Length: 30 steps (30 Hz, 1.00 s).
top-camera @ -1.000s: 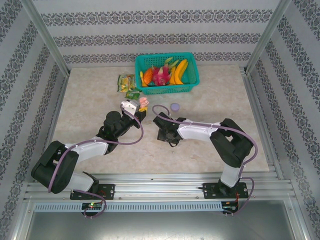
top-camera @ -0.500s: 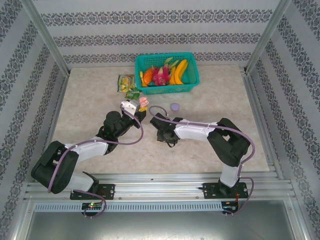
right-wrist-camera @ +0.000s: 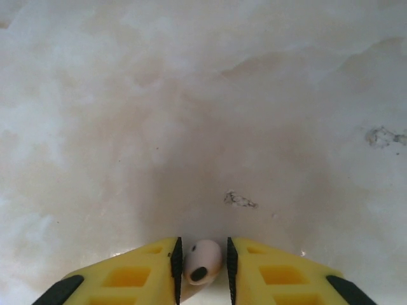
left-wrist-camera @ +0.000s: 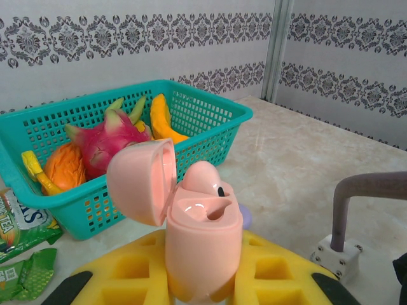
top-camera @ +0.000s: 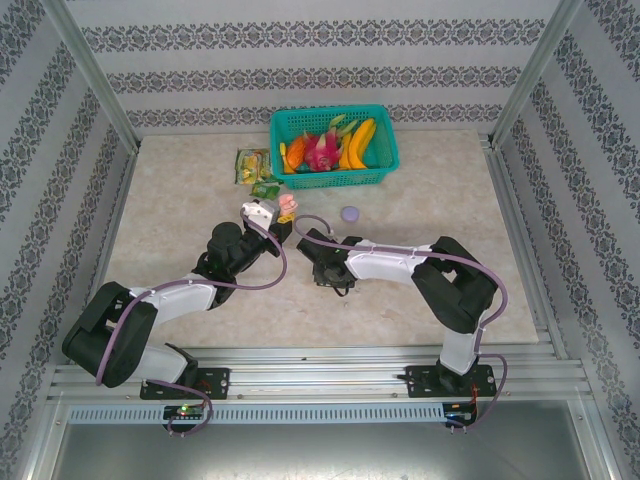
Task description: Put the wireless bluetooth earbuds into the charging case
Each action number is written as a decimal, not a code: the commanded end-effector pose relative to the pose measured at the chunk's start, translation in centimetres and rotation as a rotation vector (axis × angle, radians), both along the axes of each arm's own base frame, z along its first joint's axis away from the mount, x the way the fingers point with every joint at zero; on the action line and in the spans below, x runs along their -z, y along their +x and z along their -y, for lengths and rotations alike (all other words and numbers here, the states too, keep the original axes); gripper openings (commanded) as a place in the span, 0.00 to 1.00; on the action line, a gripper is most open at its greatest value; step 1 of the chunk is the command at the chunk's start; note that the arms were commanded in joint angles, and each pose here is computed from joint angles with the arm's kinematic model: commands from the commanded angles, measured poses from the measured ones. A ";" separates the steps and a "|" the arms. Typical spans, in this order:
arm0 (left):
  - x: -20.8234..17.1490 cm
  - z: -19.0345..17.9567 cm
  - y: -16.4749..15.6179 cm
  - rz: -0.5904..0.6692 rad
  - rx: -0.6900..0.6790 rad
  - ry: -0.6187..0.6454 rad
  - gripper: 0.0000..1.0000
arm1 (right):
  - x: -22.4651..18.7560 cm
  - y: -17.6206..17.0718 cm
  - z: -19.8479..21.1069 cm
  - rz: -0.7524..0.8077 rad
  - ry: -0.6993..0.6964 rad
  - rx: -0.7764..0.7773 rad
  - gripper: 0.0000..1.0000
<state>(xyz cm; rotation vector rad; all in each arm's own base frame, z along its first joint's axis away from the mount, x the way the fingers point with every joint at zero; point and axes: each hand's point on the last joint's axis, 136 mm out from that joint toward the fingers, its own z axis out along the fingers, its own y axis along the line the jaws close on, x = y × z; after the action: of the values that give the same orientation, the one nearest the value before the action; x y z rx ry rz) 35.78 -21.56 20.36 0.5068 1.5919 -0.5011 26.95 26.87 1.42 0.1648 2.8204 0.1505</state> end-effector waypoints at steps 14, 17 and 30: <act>-1.8 -0.2 -0.3 0.039 0.005 -0.047 0.00 | -2.8 3.5 1.3 0.163 -0.200 -0.331 0.22; -1.8 -0.2 -0.3 0.038 0.008 -0.049 0.00 | -2.5 3.7 2.3 0.155 -0.244 -0.372 0.22; -1.9 -0.1 -0.4 0.030 0.014 -0.052 0.00 | -0.6 2.9 3.5 0.002 -0.045 -0.292 0.30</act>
<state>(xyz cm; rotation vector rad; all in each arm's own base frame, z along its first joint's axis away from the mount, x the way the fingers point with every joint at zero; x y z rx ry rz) 35.67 -21.58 20.67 0.4942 1.5899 -0.5185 30.75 22.60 1.43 -0.2953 2.8054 0.0335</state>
